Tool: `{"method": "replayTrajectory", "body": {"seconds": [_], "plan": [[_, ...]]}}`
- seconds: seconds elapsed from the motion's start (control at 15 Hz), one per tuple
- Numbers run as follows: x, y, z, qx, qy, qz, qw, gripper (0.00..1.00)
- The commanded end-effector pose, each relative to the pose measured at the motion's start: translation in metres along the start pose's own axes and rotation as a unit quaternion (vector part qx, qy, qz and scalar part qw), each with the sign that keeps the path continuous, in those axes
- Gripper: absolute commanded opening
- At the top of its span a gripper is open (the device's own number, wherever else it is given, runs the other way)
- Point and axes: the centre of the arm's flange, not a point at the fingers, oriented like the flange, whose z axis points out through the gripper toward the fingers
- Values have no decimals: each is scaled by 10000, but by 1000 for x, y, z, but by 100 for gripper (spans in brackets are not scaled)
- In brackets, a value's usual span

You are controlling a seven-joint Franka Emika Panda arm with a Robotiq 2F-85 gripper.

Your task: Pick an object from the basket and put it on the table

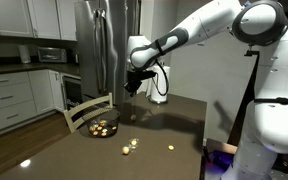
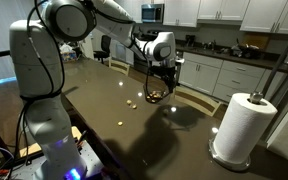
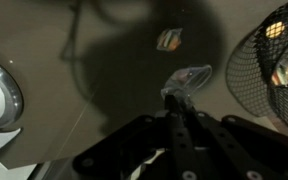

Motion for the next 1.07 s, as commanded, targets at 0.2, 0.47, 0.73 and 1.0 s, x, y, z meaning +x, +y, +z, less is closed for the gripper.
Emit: {"method": "replayTrajectory", "body": {"seconds": [0.2, 0.47, 0.73, 1.0], "plan": [[1, 25, 62, 252, -424, 661, 9966, 4], [6, 26, 84, 225, -269, 733, 9967, 4], [7, 26, 93, 131, -152, 803, 9966, 5], [4, 26, 92, 130, -118, 817, 9965, 44]]}}
